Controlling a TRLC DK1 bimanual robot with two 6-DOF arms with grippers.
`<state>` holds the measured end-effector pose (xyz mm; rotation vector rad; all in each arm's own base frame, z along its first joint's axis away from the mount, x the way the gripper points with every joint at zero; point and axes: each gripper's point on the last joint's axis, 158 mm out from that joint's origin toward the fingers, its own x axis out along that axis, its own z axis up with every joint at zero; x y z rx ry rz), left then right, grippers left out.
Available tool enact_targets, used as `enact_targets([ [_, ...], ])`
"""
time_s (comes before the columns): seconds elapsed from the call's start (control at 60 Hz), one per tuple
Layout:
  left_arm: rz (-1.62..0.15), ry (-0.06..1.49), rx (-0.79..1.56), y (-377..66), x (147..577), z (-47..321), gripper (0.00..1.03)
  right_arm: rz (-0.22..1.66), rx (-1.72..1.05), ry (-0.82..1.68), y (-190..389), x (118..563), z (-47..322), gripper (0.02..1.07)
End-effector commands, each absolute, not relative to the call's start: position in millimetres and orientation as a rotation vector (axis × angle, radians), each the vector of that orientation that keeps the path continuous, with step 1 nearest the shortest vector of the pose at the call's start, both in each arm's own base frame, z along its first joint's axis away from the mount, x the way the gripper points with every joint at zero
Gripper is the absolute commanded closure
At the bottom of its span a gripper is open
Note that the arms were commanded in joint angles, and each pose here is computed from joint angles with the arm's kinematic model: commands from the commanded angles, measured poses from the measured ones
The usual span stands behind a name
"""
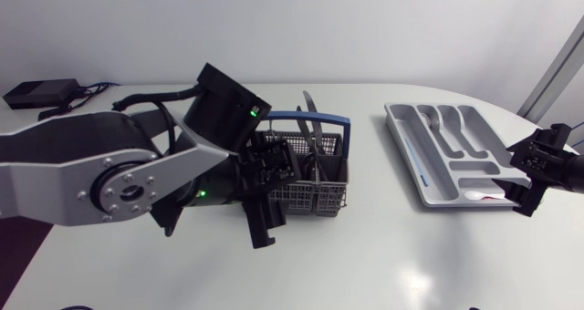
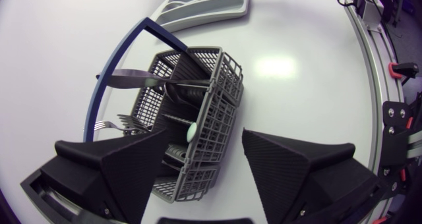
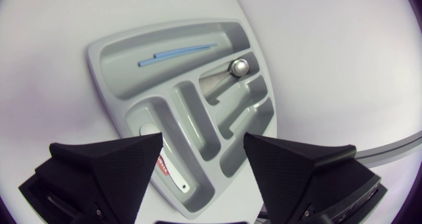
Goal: Sort the cutlery from the basket into the organizer compartments.
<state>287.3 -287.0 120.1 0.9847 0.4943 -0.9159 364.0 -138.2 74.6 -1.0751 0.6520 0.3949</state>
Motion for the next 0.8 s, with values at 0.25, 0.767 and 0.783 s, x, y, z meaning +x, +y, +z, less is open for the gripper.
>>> enact_targets([
  [0.25,-0.887,0.464,1.080,-289.2,295.7,96.8,0.45,0.488,-0.959,0.596,-57.3,325.0,79.2,0.13],
  [0.767,-0.847,0.455,1.137,-283.1,311.3,82.7,0.56,0.592,-0.897,0.503,30.7,290.5,103.1,0.13],
  [0.783,-0.846,0.454,1.137,-283.1,312.2,82.9,0.57,0.594,-0.896,0.501,32.2,290.1,103.6,0.13],
])
